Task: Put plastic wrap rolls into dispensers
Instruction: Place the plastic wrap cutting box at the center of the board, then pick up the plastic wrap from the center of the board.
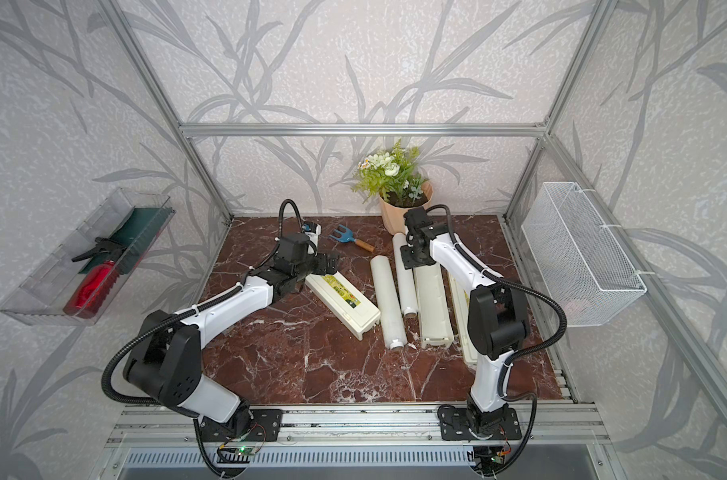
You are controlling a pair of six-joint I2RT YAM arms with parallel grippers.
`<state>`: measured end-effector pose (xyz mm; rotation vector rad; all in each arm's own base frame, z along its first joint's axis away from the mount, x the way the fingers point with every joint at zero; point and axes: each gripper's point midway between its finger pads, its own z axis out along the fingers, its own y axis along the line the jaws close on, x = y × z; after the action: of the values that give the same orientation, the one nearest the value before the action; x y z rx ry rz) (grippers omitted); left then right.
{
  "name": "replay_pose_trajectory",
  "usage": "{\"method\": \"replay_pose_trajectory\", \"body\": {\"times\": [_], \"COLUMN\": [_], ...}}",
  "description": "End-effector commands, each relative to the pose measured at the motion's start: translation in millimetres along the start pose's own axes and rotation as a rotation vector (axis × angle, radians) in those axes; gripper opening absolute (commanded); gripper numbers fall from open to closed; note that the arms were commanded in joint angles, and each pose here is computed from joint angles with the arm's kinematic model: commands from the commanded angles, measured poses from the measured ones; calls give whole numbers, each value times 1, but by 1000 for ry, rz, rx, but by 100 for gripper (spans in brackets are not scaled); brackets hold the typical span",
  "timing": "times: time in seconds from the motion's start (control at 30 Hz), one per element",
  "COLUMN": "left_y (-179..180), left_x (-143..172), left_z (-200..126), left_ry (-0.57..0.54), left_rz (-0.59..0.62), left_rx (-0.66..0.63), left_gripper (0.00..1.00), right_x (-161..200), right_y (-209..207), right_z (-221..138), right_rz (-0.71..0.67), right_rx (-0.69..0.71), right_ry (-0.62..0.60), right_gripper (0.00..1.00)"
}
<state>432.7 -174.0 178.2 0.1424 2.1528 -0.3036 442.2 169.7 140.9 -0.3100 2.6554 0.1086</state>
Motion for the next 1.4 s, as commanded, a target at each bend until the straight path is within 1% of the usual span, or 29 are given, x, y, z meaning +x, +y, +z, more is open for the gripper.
{"method": "replay_pose_trajectory", "body": {"times": [0.0,0.1,0.23,0.47,0.6,0.83,0.93,1.0,1.07,1.13,1.2,1.23,1.3,1.33,1.37], "left_y": [2,5,8,10,9,8,7,8,8,8,8,7,7,6,6], "left_x": [-7,-5,-4,-4,-1,-1,-1,-2,-3,-3,-4,-4,-5,-5,-5], "left_z": [-1,-2,-2,-2,1,4,4,3,2,1,0,1,1,0,0], "left_ry": [9,11,12,10,18,22,23,21,17,15,13,13,11,11,10], "left_rz": [-35,-41,-50,-54,-62,-69,-70,-70,-69,-67,-68,-67,-72,-74,-75], "left_rx": [13,6,-2,-7,-2,4,6,3,1,4,4,6,8,11,11], "left_gripper": [98,98,98,98,98,98,98,98,98,98,99,98,99,98,98], "right_x": [8,7,13,22,27,38,39,39,39,40,42,44,48,50,50], "right_y": [7,15,11,5,7,10,11,12,12,14,17,19,21,22,23], "right_z": [34,51,69,79,87,111,119,122,125,129,133,135,139,141,141], "right_rz": [23,13,2,-6,-14,-9,1,5,11,12,13,13,17,20,22], "right_rx": [-6,3,76,160,170,190,190,191,191,183,165,158,146,140,136], "right_ry": [87,111,156,179,196,250,260,264,265,276,289,297,316,323,323], "right_gripper": [51,50,50,48,53,60,60,60,55,48,47,49,57,59,59]}}
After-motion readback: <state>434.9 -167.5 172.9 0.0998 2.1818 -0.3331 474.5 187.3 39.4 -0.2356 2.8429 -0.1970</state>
